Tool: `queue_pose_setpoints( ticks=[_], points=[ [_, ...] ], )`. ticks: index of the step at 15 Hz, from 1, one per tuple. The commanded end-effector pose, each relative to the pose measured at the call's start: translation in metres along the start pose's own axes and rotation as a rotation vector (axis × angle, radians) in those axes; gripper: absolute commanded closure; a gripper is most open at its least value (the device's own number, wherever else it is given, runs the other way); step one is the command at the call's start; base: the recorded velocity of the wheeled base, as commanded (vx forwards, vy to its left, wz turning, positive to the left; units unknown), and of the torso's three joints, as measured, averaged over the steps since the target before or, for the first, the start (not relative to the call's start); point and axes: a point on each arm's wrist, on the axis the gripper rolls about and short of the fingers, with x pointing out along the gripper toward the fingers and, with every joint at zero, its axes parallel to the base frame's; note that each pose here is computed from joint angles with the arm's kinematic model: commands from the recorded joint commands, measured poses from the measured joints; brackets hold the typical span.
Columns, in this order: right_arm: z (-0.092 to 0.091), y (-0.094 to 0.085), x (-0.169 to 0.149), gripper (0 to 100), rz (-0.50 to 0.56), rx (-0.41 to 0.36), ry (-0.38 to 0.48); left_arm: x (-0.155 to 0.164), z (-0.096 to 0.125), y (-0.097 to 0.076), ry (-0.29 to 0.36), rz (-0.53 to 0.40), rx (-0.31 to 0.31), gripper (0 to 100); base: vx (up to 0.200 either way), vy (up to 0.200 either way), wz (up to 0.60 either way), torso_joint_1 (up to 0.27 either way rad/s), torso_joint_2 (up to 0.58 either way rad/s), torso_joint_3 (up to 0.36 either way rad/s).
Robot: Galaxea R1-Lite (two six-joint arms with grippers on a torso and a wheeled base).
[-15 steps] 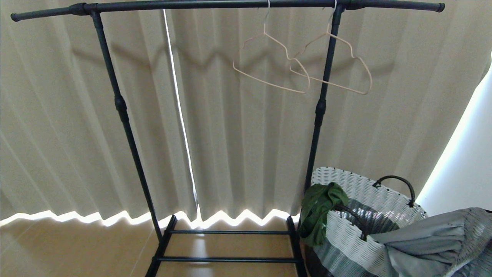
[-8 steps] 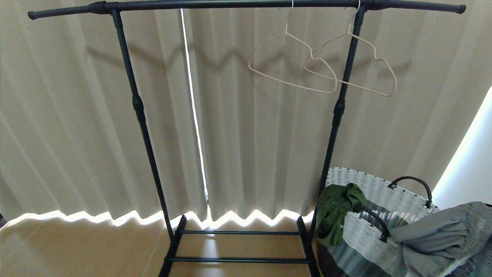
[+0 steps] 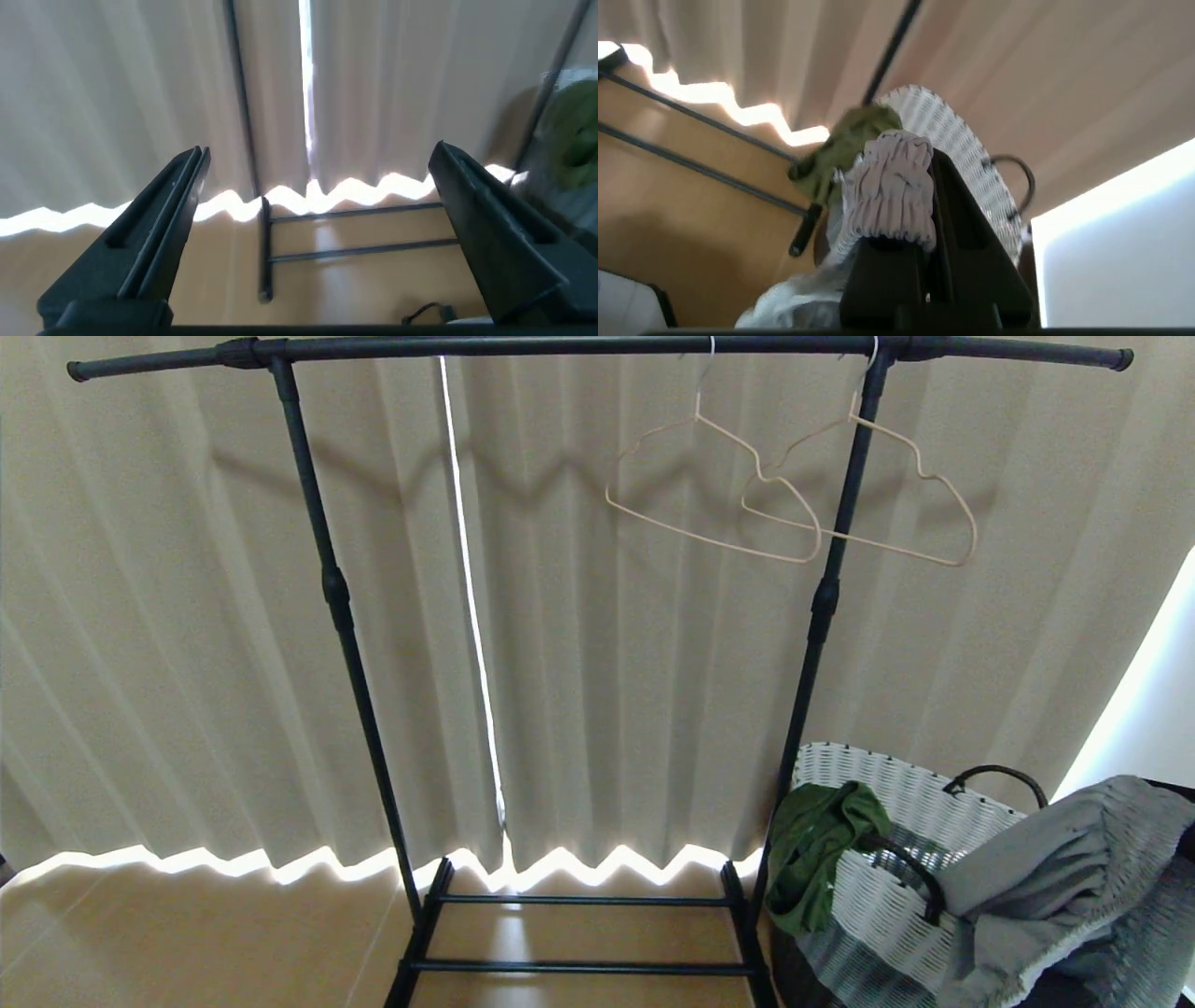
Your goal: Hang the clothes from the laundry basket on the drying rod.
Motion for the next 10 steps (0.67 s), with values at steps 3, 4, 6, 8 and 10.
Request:
queue_pose_setpoints(
  ticks=[3,4,6,8,10],
  points=[
    [0.027,0.007,0.013,100,0.119,-0.026,-0.061,-0.008,0.04,-0.001,-0.127,-0.152,0.001,0,0.0,0.0,0.0,0.0,0.0,0.0],
    [0.036,0.013,0.019,100,0.173,-0.027,-0.083,-0.001,0.067,0.002,-0.099,-0.166,-0.002,0,0.0,0.0,0.0,0.0,0.0,0.0],
    [0.053,0.021,0.023,100,0.244,0.013,-0.125,0.021,0.103,0.006,-0.031,-0.184,-0.013,0,0.0,0.0,0.0,0.0,0.0,0.0],
    [0.067,0.026,0.026,100,0.325,0.094,-0.15,0.056,0.137,0.009,0.007,-0.258,-0.02,0,0.0,0.0,0.0,0.0,0.0,0.0],
    [0.078,0.025,0.026,100,0.386,0.111,-0.187,0.087,0.154,0.001,0.012,-0.385,-0.025,0,0.0,0.0,0.0,0.0,0.0,0.0]
  ],
)
